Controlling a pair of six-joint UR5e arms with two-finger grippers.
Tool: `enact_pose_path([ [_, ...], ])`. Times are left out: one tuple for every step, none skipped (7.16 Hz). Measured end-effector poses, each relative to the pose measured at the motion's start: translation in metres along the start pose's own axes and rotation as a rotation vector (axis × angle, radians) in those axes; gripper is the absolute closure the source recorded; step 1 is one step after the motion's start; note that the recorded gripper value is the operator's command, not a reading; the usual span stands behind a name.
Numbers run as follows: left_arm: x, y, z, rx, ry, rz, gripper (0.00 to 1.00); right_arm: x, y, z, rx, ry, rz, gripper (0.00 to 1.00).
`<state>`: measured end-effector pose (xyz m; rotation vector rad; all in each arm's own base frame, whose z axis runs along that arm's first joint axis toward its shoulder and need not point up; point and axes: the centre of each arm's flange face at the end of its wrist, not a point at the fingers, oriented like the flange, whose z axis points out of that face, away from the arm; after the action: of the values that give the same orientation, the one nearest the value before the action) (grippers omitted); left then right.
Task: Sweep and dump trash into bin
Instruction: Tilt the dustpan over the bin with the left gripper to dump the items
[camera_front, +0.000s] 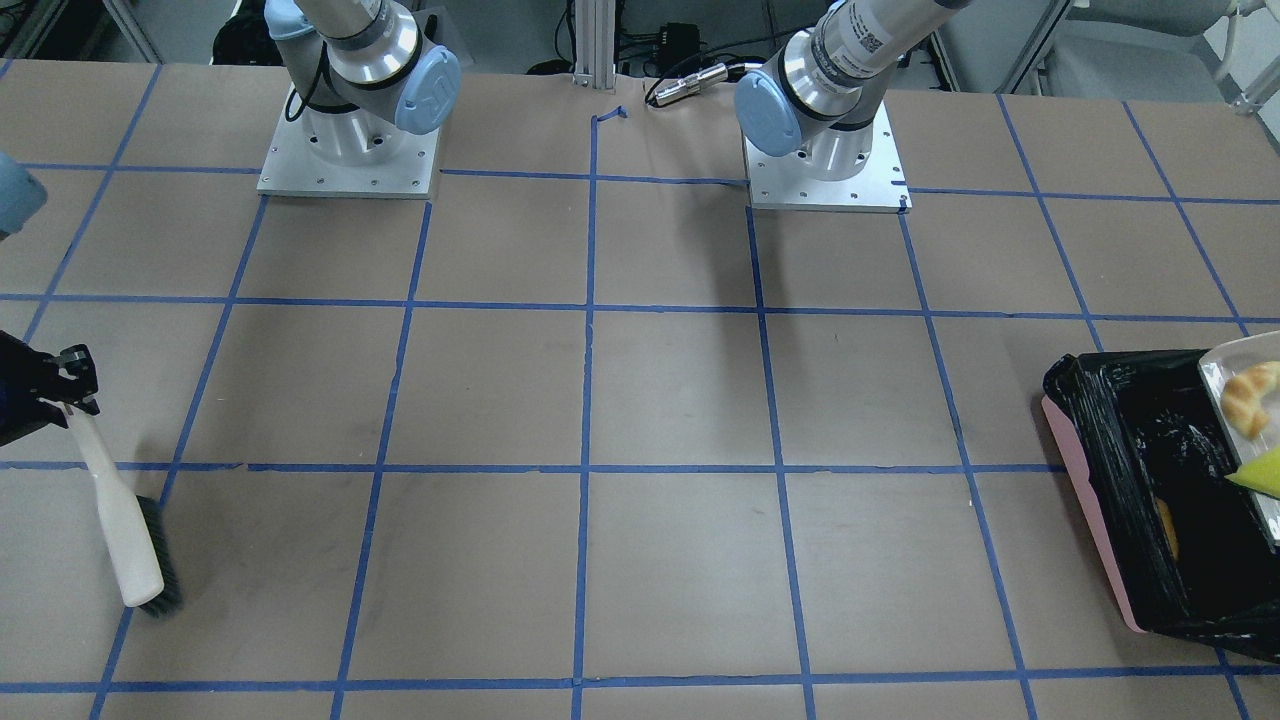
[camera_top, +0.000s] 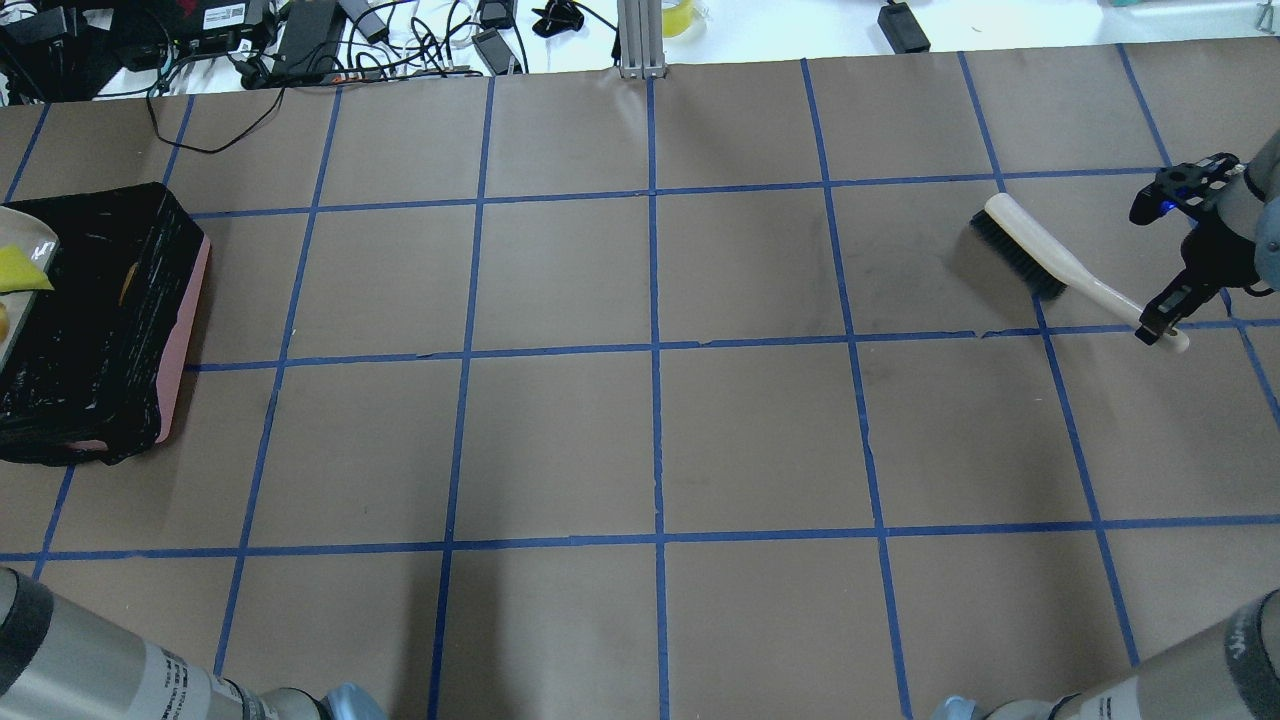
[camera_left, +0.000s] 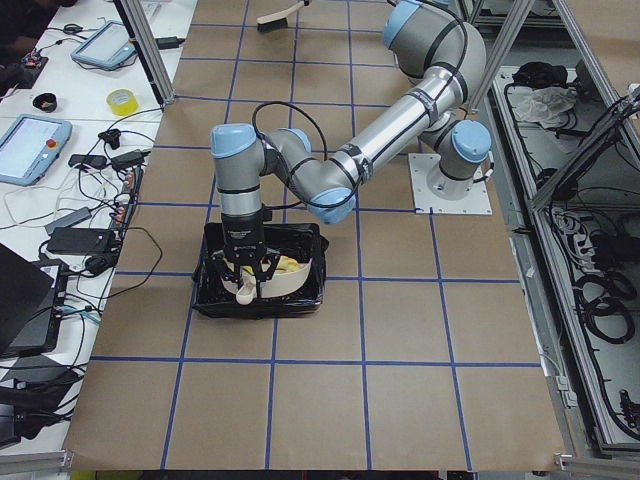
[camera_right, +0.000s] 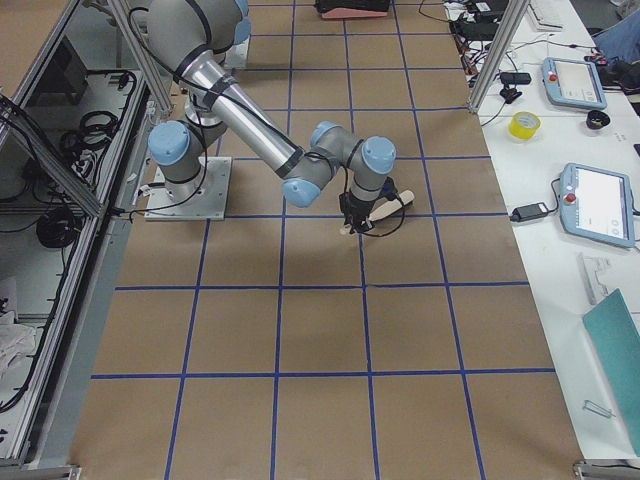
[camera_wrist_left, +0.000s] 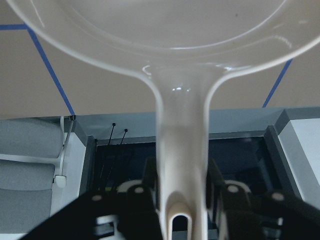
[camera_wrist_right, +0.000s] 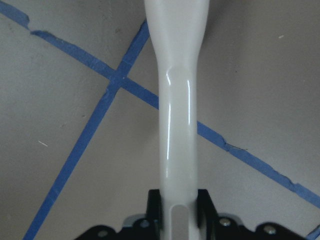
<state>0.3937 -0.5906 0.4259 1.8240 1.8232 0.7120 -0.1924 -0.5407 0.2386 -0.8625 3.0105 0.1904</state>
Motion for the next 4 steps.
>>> enact_pose_path([
  [-0.0015, -0.0015, -0.0020, -0.017, -0.010, -0.002, 1.00, -0.0004, 0.0006, -0.0017, -0.001, 0.001, 0.016, 0.89],
  [-0.0031, -0.0043, -0.0033, -0.036, -0.020, 0.000, 1.00, -0.0007, 0.0013, -0.0032, -0.005, 0.001, 0.031, 0.89],
  [-0.0050, -0.0078, -0.0049, -0.061, -0.036, 0.005, 1.00, -0.0008, 0.0016, -0.0042, -0.007, 0.001, 0.041, 0.89],
  [-0.0056, -0.0106, -0.0056, -0.078, -0.049, 0.004, 1.00, -0.0008, 0.0016, -0.0048, -0.008, 0.001, 0.045, 0.85],
])
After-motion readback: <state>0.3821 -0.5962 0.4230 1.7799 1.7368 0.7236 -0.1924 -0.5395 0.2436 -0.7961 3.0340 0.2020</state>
